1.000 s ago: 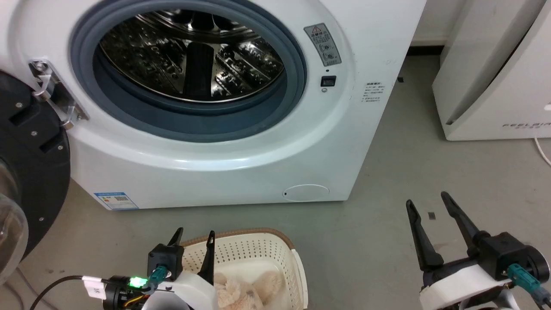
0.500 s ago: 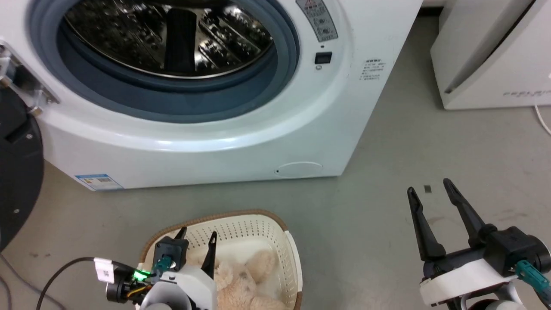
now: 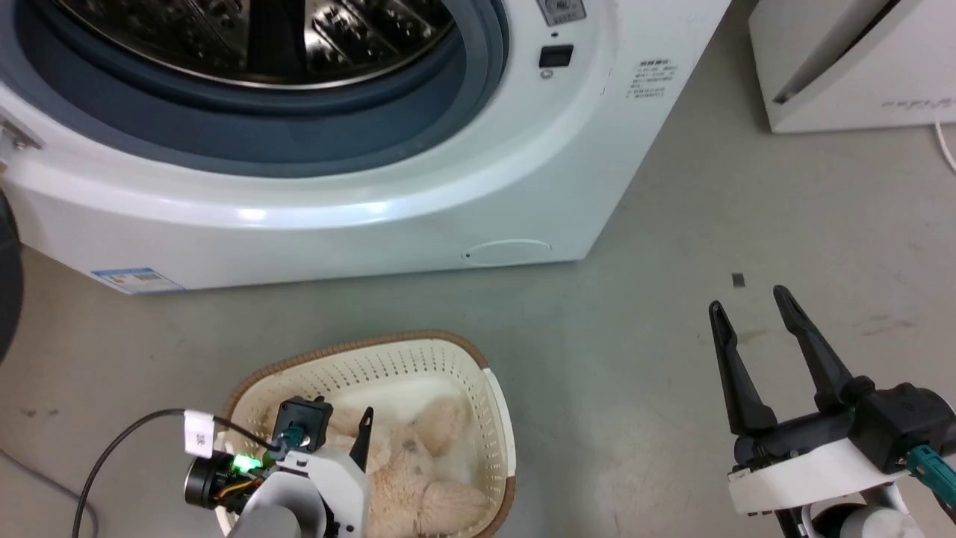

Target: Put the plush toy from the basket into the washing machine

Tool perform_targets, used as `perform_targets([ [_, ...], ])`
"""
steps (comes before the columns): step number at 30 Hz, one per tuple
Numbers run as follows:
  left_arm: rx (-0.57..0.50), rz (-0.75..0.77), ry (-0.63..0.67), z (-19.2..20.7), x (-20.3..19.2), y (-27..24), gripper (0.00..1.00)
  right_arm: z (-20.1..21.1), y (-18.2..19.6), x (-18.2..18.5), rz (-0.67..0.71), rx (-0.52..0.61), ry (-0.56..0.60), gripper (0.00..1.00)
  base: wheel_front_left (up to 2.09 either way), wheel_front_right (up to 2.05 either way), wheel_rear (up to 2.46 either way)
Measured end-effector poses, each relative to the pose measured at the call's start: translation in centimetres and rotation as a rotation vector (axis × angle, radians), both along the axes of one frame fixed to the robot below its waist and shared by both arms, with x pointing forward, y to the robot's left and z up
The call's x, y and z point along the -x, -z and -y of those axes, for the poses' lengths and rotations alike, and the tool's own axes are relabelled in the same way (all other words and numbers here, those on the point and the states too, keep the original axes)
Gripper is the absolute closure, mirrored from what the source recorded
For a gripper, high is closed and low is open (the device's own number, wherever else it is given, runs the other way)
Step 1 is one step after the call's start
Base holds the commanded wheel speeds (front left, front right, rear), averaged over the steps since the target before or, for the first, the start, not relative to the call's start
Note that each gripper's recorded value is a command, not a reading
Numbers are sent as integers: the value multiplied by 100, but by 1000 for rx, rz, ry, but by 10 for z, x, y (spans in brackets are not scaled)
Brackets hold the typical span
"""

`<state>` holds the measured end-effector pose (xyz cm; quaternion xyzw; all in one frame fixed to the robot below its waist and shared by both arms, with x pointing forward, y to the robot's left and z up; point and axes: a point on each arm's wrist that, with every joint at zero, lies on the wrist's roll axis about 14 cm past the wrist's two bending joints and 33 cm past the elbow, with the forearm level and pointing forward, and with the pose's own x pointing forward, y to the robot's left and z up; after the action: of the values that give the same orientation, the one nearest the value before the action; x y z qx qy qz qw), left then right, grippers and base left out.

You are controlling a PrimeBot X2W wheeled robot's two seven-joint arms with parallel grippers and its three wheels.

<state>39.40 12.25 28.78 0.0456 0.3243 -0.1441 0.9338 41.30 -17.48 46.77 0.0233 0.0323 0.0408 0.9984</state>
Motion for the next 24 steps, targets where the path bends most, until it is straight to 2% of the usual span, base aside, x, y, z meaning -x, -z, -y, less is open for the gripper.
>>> perform_targets([
  [14, -85, -210, 142, 0, 10, 63, 0, 6, 27, -15, -40, -15, 18, 0, 0, 0, 0],
  [24, -181, -331, 331, 3, 23, 105, 0, 16, 50, -22, -78, -15, 49, 0, 0, 0, 0],
])
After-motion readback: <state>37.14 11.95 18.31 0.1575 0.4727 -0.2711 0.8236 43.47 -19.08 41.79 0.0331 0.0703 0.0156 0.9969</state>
